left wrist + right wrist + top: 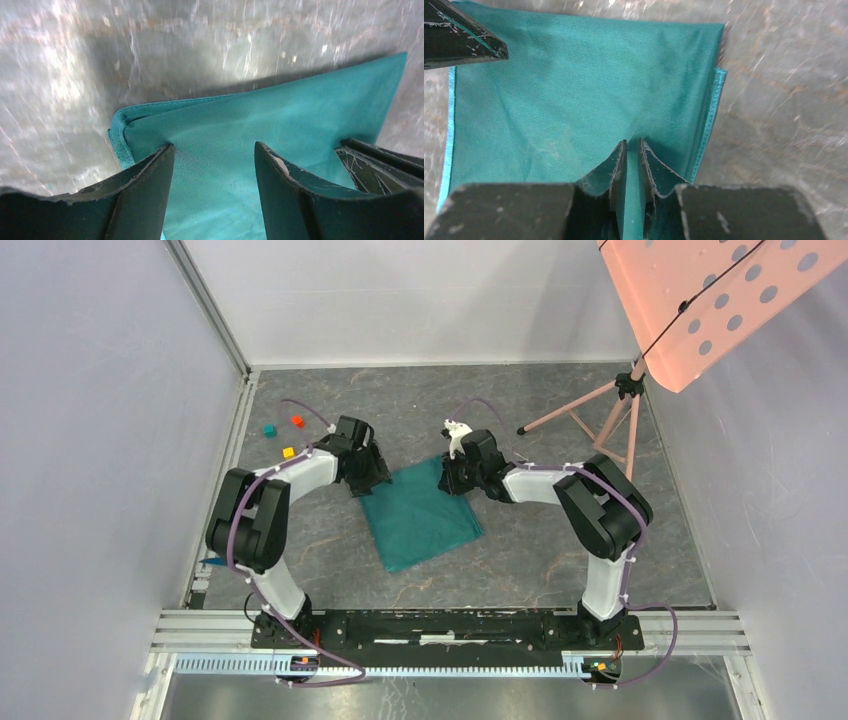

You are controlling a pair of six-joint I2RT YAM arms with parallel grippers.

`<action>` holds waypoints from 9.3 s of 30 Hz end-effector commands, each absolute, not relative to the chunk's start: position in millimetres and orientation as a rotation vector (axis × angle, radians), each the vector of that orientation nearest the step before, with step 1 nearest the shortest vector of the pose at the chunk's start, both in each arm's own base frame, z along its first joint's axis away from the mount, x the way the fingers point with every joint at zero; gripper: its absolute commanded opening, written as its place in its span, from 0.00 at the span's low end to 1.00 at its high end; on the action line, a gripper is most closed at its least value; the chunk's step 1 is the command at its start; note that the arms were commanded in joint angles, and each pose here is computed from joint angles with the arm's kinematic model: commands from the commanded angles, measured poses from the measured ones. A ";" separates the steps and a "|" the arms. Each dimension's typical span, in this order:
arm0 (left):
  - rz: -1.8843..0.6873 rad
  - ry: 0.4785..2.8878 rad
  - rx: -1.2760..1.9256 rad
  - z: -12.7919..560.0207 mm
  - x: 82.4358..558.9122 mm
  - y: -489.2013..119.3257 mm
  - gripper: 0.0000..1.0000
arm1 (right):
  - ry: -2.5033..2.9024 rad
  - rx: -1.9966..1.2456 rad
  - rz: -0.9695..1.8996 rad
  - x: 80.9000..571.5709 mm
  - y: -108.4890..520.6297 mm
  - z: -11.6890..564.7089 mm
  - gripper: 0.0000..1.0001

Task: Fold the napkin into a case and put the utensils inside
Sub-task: Smooth out the lower triangle-folded napkin at the center of the board, then pick up the lower triangle-folded napkin from the center of the board, then fold the lower triangle-folded napkin at the center of the board.

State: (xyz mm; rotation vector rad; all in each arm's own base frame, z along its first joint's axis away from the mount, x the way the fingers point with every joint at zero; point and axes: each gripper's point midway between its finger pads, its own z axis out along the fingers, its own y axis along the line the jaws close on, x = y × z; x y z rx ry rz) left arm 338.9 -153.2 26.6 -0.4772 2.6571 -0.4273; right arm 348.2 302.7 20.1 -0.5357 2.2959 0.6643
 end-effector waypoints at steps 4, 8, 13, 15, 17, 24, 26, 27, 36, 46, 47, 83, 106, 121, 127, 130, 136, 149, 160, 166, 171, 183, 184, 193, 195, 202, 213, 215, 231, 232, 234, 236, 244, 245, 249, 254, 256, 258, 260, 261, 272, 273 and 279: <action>-0.237 2.676 -0.433 15.5 373.6 -126.7 0.68 | 2.260 -0.518 0.470 408.5 285.6 17.9 0.21; -0.368 2.647 -0.415 38.9 374.0 -141.6 0.70 | 2.240 -0.596 0.437 424.1 292.6 37.7 0.23; -0.459 2.564 -0.367 90.1 361.3 -144.6 0.77 | 2.209 -0.612 0.414 412.3 293.7 78.6 0.34; -0.469 2.532 -0.344 111.5 352.0 -140.2 0.80 | 2.209 -0.624 0.381 399.0 294.4 91.8 0.43; -0.462 2.487 -0.330 134.5 340.3 -129.8 0.82 | 2.233 -0.623 0.386 379.6 301.5 98.5 0.52; -0.227 2.207 -0.389 220.3 288.5 -60.8 0.86 | 2.380 -0.647 0.642 275.4 374.1 101.0 0.76; -0.199 2.108 -0.421 243.1 270.9 -45.8 0.86 | 2.406 -0.671 0.672 250.2 397.9 101.5 0.79; -0.208 2.050 -0.433 256.1 260.0 -40.5 0.86 | 2.424 -0.675 0.656 242.8 406.1 102.2 0.79; -0.318 1.723 -0.506 303.9 184.1 -14.2 0.86 | 2.549 -0.785 0.344 202.6 442.8 64.1 0.76; -0.354 1.729 -0.454 304.2 163.1 -17.8 0.87 | 2.598 -0.846 0.190 190.7 446.8 29.7 0.64; -0.358 1.727 -0.447 305.1 162.4 -18.4 0.87 | 2.599 -0.850 0.172 189.9 445.8 26.5 0.63; -0.785 2.352 -0.871 144.4 268.0 -128.4 0.99 | 2.137 -0.798 1.037 186.5 421.2 85.4 0.00; -0.627 2.430 -1.075 10.3 305.2 -115.6 0.56 | 2.070 -0.727 1.290 173.3 375.0 76.3 0.00; 0.031 2.484 -0.986 49.1 307.9 -107.1 0.03 | 2.237 -0.831 1.534 120.9 362.5 37.3 0.00; 0.283 2.513 -1.033 55.4 306.0 -119.1 0.02 | 2.267 -0.784 1.515 118.2 338.9 26.5 0.00; 0.341 2.500 -1.030 64.1 309.8 -131.9 0.02 | 2.260 -0.797 1.478 118.9 331.4 22.5 0.00; 0.360 2.528 -0.973 75.7 323.0 -158.8 0.02 | 2.182 -0.888 1.289 134.8 319.1 23.4 0.17; 0.321 2.627 -0.951 60.5 306.9 -166.5 0.02 | 2.007 -0.915 0.928 195.7 329.6 52.6 0.83; 0.223 2.665 -0.877 63.9 310.4 -176.2 0.02 | 1.924 -0.927 0.908 207.1 359.4 59.6 0.90; 0.093 2.712 -0.862 66.1 305.6 -182.8 0.02 | 1.823 -0.952 0.853 227.5 374.8 74.4 0.92; 0.021 2.734 -0.877 67.7 301.3 -185.2 0.02 | 1.817 -0.979 0.780 241.8 394.0 73.3 0.92; -0.065 2.736 -0.958 75.4 304.0 -170.8 0.02 | 1.876 -0.954 0.481 238.7 407.8 50.7 0.80; -0.064 2.735 -0.963 75.0 303.7 -170.7 0.02 | 1.891 -0.931 0.428 240.6 402.3 48.1 0.79; -0.066 2.746 -0.985 67.5 302.8 -172.9 0.02 | 1.897 -0.863 0.209 231.9 375.7 51.3 0.55; -0.068 2.748 -0.988 66.9 302.9 -173.5 0.02 | 1.908 -0.850 0.215 229.0 374.8 51.3 0.46; -0.059 2.743 -0.970 65.0 304.8 -172.5 0.02 | 1.939 -0.805 0.270 222.2 370.8 63.6 0.17; -0.179 2.775 -0.828 65.4 317.4 -190.2 0.13 | 2.037 -0.698 0.539 210.0 359.9 57.9 0.00; -0.196 2.791 -0.807 63.0 319.1 -193.8 0.15 | 2.081 -0.663 0.631 207.4 356.8 52.8 0.00; -0.339 2.777 -0.669 65.4 346.0 -228.5 0.39 | 2.164 -0.519 0.851 222.7 331.5 39.9 0.00; -0.369 2.778 -0.659 67.4 346.4 -232.3 0.42 | 2.163 -0.516 0.853 223.5 330.8 40.1 0.00; -0.409 2.778 -0.640 71.0 346.7 -237.7 0.49 | 2.166 -0.504 0.852 225.1 327.7 39.0 0.00; -0.448 2.767 -0.604 77.0 347.0 -241.9 0.55 | 2.170 -0.490 0.846 227.8 324.2 37.9 0.00; -0.601 2.606 -0.402 125.5 338.7 -237.8 0.85 | 2.189 -0.450 0.834 236.5 313.1 31.2 0.00; -0.603 2.580 -0.380 132.4 335.8 -233.6 0.86 | 2.191 -0.447 0.833 237.5 312.2 30.5 0.00; -0.609 2.546 -0.349 139.1 324.2 -215.6 0.89 | 2.192 -0.434 0.834 240.7 310.5 30.8 0.00; -0.694 2.571 -0.434 114.3 314.7 -198.8 0.70 | 2.200 -0.432 0.838 240.1 309.4 28.7 0.00; -0.751 2.576 -0.478 102.4 314.5 -197.3 0.53 | 2.198 -0.434 0.833 241.1 308.3 29.4 0.00; -0.779 2.581 -0.497 93.9 315.9 -196.7 0.42 | 2.196 -0.437 0.832 241.6 308.1 30.2 0.00; -0.793 2.589 -0.501 88.5 318.7 -198.1 0.33 | 2.194 -0.436 0.833 242.4 308.1 30.7 0.00; -0.800 2.593 -0.501 85.7 320.2 -199.8 0.30 | 2.193 -0.439 0.836 242.0 308.6 31.0 0.00; -0.874 2.609 -0.508 68.1 343.6 -218.4 0.25 | 2.197 -0.480 0.863 239.4 314.6 31.0 0.00; -0.875 2.611 -0.509 66.9 345.1 -219.4 0.25 | 2.199 -0.484 0.863 239.2 314.6 30.7 0.00; -0.847 2.632 -0.519 56.3 347.4 -217.9 0.25 | 2.208 -0.523 0.864 238.2 317.2 31.4 0.00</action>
